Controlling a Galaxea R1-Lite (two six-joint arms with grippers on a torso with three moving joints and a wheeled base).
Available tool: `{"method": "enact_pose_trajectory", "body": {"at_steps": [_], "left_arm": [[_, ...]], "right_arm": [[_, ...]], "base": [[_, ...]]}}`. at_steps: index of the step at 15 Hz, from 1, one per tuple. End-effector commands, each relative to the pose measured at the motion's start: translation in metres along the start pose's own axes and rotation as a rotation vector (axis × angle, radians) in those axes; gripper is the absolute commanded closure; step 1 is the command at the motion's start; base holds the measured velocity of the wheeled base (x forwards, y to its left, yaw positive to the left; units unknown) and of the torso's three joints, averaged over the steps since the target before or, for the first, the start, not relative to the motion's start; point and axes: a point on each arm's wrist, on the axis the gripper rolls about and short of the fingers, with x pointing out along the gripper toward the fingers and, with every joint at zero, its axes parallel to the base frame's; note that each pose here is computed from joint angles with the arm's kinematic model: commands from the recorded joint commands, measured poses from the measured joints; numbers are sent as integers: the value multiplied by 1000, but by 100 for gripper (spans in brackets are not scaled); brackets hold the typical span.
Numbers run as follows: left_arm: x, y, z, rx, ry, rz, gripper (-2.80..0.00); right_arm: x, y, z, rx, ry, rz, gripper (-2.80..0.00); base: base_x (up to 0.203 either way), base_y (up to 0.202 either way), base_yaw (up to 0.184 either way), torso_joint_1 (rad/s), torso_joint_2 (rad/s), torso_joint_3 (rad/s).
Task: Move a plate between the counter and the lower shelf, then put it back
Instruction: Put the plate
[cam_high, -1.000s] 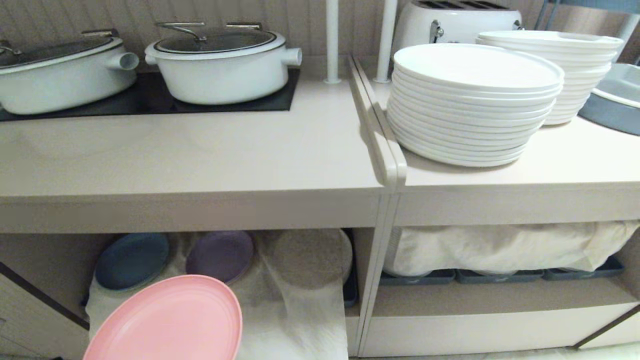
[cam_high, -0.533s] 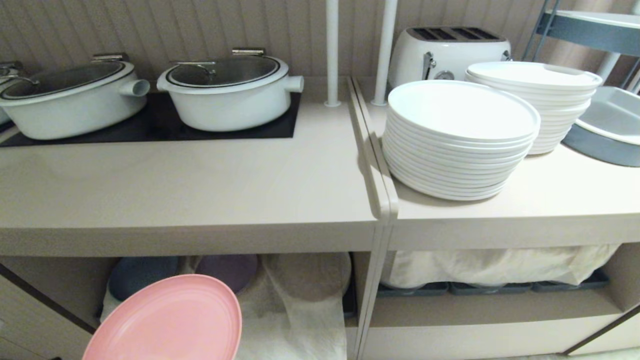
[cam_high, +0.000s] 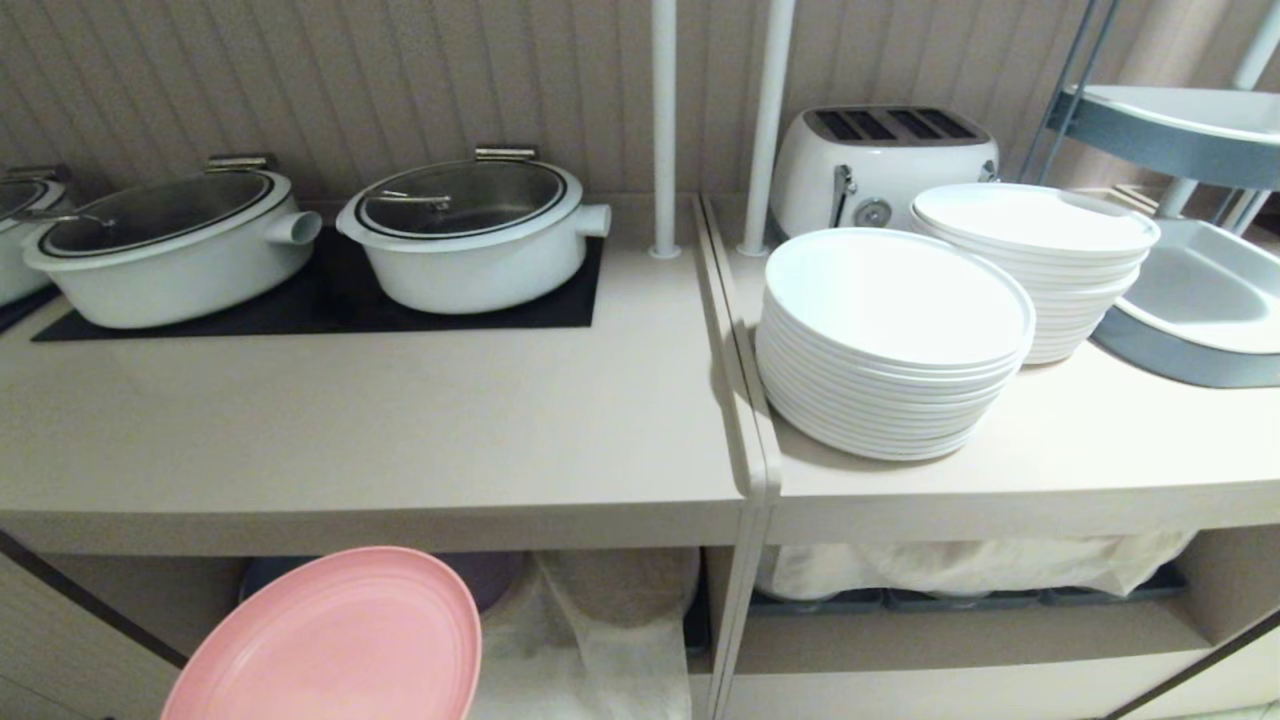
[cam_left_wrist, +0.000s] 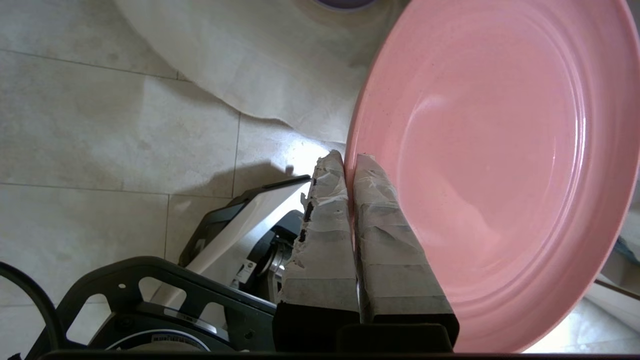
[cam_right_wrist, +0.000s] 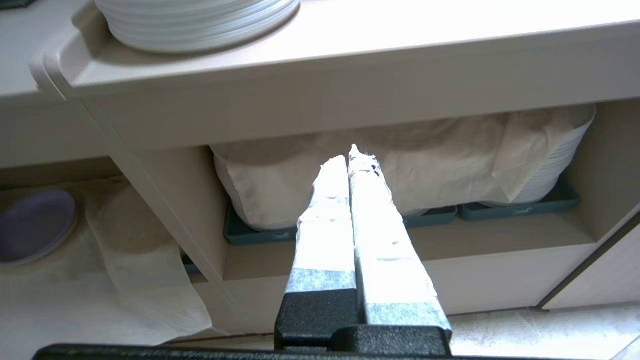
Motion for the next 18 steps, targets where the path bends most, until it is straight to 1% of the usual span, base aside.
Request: {"method": "enact_pose_trajectory", "body": {"at_steps": [1,18], "left_arm": [[-1,0,0,-5,-4,-3,0],[-1,1,-1,-5,-1,-3,0]], "right_arm": [[0,0,0,0,0,0,0],[0,0,0,0,0,0,0]], "base": [[0,0,0,208,-404,-215],[0,0,0,163,-333,-170]]}}
